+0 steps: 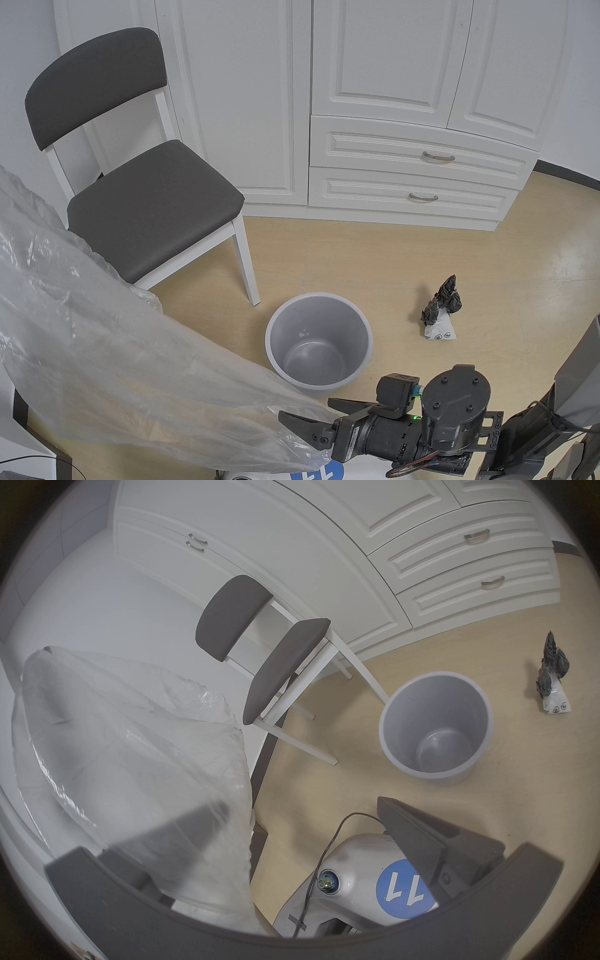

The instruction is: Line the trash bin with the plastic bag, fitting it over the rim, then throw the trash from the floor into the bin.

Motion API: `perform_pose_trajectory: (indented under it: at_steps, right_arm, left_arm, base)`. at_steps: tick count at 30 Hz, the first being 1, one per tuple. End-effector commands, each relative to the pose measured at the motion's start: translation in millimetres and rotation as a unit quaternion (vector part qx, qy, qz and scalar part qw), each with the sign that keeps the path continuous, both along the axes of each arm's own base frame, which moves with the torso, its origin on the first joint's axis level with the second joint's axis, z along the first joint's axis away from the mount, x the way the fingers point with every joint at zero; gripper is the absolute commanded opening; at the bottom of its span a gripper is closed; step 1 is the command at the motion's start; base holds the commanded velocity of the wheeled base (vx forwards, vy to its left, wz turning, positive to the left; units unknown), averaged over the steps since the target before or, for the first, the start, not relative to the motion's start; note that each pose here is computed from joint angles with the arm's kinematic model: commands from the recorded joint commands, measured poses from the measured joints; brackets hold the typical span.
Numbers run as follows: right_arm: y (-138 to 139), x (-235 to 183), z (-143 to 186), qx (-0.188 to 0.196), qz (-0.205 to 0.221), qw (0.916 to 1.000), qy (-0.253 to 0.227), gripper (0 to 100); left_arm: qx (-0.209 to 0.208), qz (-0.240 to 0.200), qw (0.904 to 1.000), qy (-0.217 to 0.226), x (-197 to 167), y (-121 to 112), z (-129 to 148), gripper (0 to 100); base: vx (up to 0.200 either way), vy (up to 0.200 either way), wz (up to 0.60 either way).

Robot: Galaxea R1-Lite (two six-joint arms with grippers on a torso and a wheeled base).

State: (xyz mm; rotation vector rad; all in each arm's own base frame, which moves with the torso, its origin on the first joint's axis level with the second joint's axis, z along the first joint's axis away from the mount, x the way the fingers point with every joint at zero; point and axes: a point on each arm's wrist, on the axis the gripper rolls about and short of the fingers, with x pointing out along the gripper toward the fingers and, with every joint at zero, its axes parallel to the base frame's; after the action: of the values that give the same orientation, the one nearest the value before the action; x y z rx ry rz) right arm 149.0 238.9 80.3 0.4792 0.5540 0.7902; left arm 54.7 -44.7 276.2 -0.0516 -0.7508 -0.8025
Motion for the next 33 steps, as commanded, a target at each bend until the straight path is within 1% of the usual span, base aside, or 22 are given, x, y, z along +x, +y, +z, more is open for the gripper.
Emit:
perform_pose_trajectory:
  at_steps: [1,5,10,13,14,16,17,18,20,22,25,33]
  right_arm:
    - [0.2,-0.3,0.9,0.001,0.001,1.0000,-0.001,0]
    - [-0.4,-0.6,3.1,0.005,0.001,1.0000,-0.003,0]
    - [-3.6,-1.5,11.6,0.014,0.000,0.9998,-0.015,0]
    - [-8.4,-1.9,20.5,0.014,0.000,0.9991,-0.041,0]
    - [-10.0,-2.0,23.1,0.010,-0.007,0.9985,-0.052,0]
    - [-12.1,-1.8,27.4,0.007,-0.017,0.9974,-0.070,0]
    - [-12.1,-1.8,27.4,0.007,-0.017,0.9974,-0.070,0]
    - [-14.6,-2.9,31.6,0.002,-0.022,0.9960,-0.086,0]
    - [-17.6,-4.8,36.1,0.000,-0.020,0.9947,-0.101,0]
    - [-19.8,-6.2,37.2,-0.004,-0.019,0.9942,-0.106,0]
    - [-24.5,-5.8,39.4,-0.018,-0.019,0.9921,-0.123,0]
    - [-31.1,-3.6,47.8,-0.017,-0.029,0.9890,-0.144,0]
  left_arm:
    - [0.001,0.000,1.0000,0.002,1.0,-0.6,-0.5,0]
    - [0.003,0.000,1.0000,0.005,1.5,-1.0,-1.6,0]
    - [0.017,0.000,0.9995,0.026,7.0,-4.8,-11.0,0]
    - [0.027,0.001,0.9989,0.039,13.1,-8.9,-15.6,0]
    - [0.031,0.001,0.9986,0.043,15.6,-10.7,-16.5,0]
    - [0.036,0.002,0.9982,0.047,18.3,-12.5,-18.0,0]
    - [0.036,0.002,0.9982,0.047,18.3,-12.5,-18.0,0]
    - [0.042,0.005,0.9979,0.050,19.1,-13.0,-20.9,0]
    - [0.044,0.005,0.9976,0.052,19.3,-13.1,-22.7,0]
    - [0.044,0.005,0.9976,0.052,19.0,-12.9,-23.0,0]
    - [0.047,0.006,0.9974,0.055,19.0,-13.0,-25.1,0]
    - [0.054,0.006,0.9963,0.066,20.7,-14.2,-30.5,0]
  base:
    - [0.000,0.000,0.00]
    - [0.000,0.000,0.00]
    - [0.000,0.000,0.00]
    - [0.000,0.000,0.00]
    - [0.000,0.000,0.00]
    - [0.000,0.000,0.00]
    - [0.000,0.000,0.00]
    - [0.000,0.000,0.00]
    - [0.000,0.000,0.00]
    - [0.000,0.000,0.00]
    - [0.000,0.000,0.00]
    - [0.000,0.000,0.00]
